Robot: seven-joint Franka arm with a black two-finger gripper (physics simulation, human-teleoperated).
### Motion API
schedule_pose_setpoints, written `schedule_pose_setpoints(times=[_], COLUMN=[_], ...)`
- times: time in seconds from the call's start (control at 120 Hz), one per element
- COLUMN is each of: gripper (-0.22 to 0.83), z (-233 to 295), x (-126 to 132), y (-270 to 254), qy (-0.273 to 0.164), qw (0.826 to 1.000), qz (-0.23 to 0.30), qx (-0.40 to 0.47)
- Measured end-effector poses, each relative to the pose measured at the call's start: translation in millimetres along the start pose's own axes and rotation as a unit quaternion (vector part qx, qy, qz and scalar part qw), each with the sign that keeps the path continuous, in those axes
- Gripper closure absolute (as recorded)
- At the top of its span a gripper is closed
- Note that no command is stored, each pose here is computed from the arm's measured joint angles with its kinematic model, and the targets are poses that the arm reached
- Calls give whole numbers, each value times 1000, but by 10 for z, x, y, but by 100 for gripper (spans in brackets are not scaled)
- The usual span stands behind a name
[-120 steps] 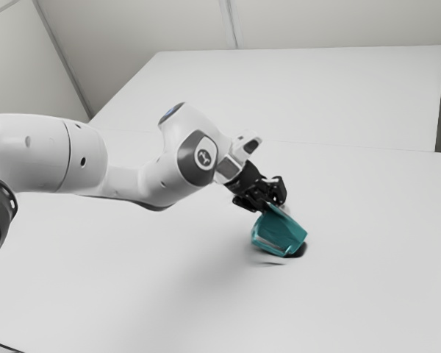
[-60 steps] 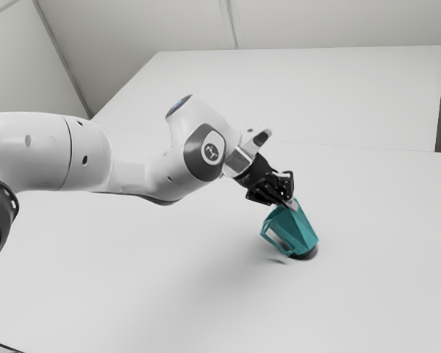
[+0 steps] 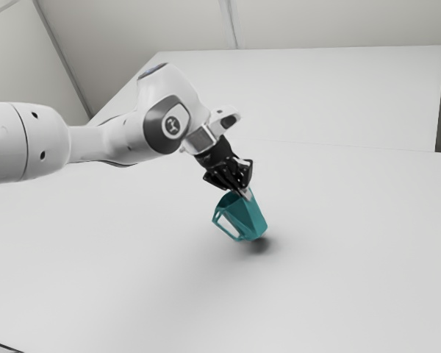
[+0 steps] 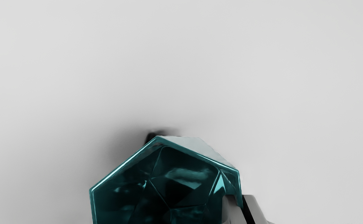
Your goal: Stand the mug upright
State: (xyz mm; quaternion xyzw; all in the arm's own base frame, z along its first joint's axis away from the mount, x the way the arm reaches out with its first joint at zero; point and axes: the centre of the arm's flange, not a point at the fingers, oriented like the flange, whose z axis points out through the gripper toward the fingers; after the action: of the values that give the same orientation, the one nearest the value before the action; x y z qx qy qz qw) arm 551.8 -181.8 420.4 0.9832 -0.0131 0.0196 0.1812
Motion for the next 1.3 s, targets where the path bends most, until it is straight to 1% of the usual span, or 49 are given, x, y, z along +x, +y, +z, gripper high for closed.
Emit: schedule_pose_setpoints(times=[0.233, 0.333, 0.442, 0.525, 0.658, 0.8, 0.942, 1.192, 1.3], gripper=[79, 79, 79, 79, 79, 79, 79, 79, 79], z=[-392, -477, -500, -419, -247, -87, -58, 25, 89], x=[-35, 74, 255, 352, 474, 507, 456, 116, 25], y=[-603, -788, -744, -685, -729, -779, -789, -840, -875], qy=[-28, -30, -26, -29, -39, -51, -60, -90, -99], qw=[995, 988, 980, 975, 971, 969, 968, 964, 962], qz=[-11, -6, 18, 31, 29, 21, 8, -21, -32], qx=[100, 149, 195, 217, 233, 241, 245, 251, 254])
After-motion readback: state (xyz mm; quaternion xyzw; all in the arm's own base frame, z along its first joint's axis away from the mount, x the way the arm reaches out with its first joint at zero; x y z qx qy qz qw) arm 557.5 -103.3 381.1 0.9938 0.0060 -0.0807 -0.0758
